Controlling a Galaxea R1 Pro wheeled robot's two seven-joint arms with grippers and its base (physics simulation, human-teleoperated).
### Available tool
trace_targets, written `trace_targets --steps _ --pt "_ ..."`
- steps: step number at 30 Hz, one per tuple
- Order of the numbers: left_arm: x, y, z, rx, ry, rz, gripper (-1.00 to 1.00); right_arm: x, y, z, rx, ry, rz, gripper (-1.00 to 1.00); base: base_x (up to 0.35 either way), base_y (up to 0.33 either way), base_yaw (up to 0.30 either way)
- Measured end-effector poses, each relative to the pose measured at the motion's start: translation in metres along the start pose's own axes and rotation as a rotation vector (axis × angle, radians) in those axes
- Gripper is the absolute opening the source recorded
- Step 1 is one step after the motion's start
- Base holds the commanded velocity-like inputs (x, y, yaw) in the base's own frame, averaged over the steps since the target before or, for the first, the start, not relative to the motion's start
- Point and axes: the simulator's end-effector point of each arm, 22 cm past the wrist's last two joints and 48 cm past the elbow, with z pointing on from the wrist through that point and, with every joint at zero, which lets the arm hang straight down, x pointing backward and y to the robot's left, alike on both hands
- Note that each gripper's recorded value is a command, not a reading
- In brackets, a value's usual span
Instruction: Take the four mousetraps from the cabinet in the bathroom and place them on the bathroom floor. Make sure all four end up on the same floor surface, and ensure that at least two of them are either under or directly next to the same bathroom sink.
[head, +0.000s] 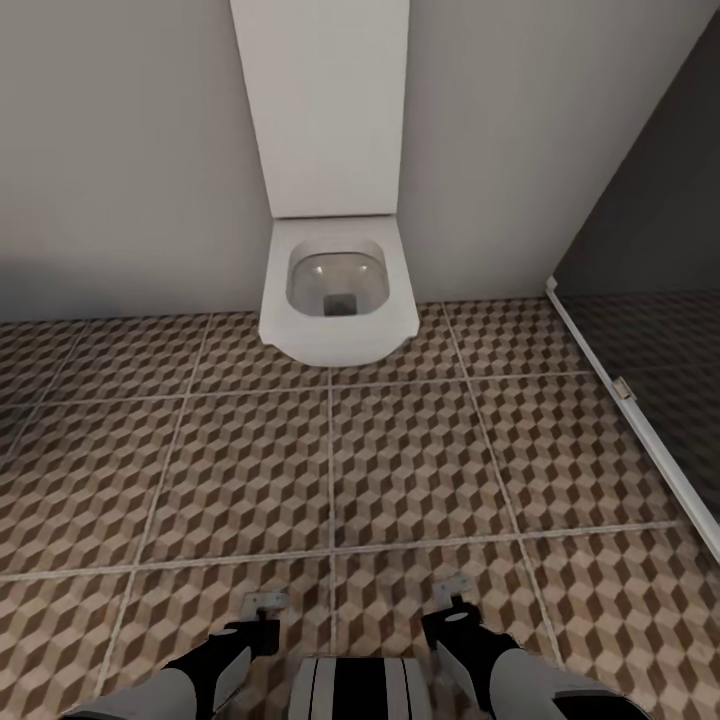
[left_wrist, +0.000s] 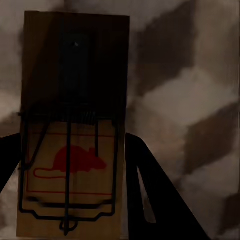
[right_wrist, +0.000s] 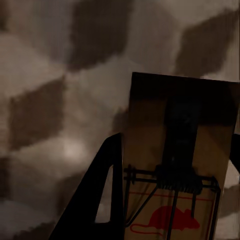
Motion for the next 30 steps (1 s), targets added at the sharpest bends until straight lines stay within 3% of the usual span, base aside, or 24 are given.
trace_targets --steps 30 --pt "-0.0012 0.0013 0.0001 -0.001 -0.005 -0.001 -1.0 0.0 -0.0013 0.0002 0.003 0.0 -0.005 -1.0 0.306 0.074 0.0"
